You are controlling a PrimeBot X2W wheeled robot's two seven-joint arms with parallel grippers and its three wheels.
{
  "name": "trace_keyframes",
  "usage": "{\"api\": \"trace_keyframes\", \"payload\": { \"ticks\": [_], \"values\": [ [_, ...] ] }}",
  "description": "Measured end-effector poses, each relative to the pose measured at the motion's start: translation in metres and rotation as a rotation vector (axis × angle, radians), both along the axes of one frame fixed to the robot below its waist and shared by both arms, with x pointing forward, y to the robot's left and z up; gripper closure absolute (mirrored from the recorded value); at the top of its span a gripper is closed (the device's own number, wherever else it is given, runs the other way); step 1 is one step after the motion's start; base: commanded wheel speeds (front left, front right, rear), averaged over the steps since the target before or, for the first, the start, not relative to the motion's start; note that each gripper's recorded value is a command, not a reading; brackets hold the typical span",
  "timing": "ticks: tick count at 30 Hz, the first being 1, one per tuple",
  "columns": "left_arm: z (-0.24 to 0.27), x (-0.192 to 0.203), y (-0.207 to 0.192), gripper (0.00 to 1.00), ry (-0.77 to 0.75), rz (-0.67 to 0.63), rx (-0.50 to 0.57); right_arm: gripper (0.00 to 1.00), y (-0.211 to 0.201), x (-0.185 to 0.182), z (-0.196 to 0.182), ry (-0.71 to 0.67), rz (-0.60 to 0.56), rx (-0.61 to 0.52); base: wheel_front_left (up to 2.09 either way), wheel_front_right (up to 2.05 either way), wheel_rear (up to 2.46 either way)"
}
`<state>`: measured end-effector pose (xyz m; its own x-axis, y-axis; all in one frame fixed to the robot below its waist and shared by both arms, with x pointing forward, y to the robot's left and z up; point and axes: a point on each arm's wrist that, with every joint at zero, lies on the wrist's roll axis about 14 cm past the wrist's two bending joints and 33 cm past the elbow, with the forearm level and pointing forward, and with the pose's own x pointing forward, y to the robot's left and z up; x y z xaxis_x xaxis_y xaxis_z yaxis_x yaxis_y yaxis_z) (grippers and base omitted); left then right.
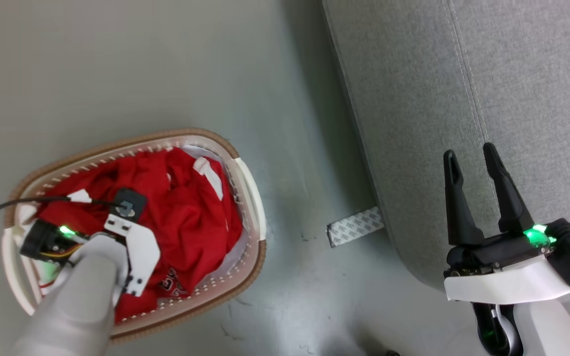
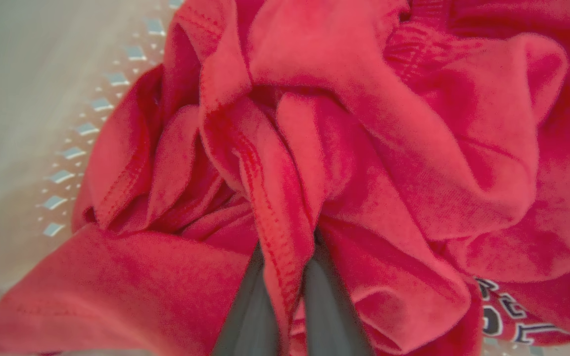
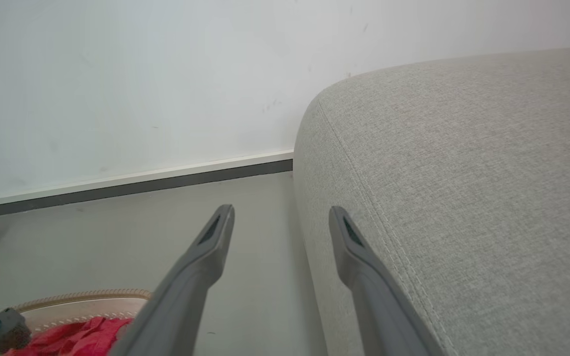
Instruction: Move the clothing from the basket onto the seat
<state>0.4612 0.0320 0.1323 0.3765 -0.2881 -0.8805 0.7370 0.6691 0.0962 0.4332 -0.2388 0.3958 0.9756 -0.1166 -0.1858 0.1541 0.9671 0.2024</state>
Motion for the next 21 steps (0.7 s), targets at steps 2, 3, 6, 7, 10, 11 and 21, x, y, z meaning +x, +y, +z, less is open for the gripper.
{"api": "trace_keyframes", "payload": {
  "ticks": [2, 3, 6, 7, 10, 11, 21],
  "values": [
    [0.011, 0.003, -0.006, 1.00, -0.017, 0.041, -0.049, 0.00, 0.002, -0.002, 0.001, -0.001, 0.004, 0.004, 0.00, 0.00, 0.00],
    [0.018, 0.004, -0.010, 1.00, -0.028, 0.064, -0.082, 0.00, 0.004, -0.003, 0.002, -0.003, 0.006, 0.006, 0.00, 0.00, 0.00],
    [0.041, 0.006, -0.018, 1.00, -0.063, 0.109, -0.157, 0.00, 0.005, -0.006, 0.012, -0.023, 0.014, -0.007, 0.00, 0.00, 0.00],
    [0.050, 0.006, -0.020, 1.00, -0.077, 0.127, -0.186, 0.00, 0.006, -0.007, 0.015, -0.030, 0.019, -0.014, 0.00, 0.00, 0.00],
    [0.079, 0.007, -0.023, 1.00, -0.122, 0.156, -0.252, 0.00, 0.011, -0.012, 0.025, -0.052, 0.030, -0.017, 0.00, 0.00, 0.00],
    [0.089, 0.007, -0.024, 1.00, -0.141, 0.161, -0.273, 0.00, 0.013, -0.014, 0.029, -0.058, 0.033, -0.017, 0.00, 0.00, 0.00],
    [0.211, 0.012, -0.021, 1.00, -0.363, 0.236, -0.452, 0.00, 0.035, -0.049, 0.068, -0.149, 0.079, -0.001, 0.00, 0.00, 0.00]
  ]
}}
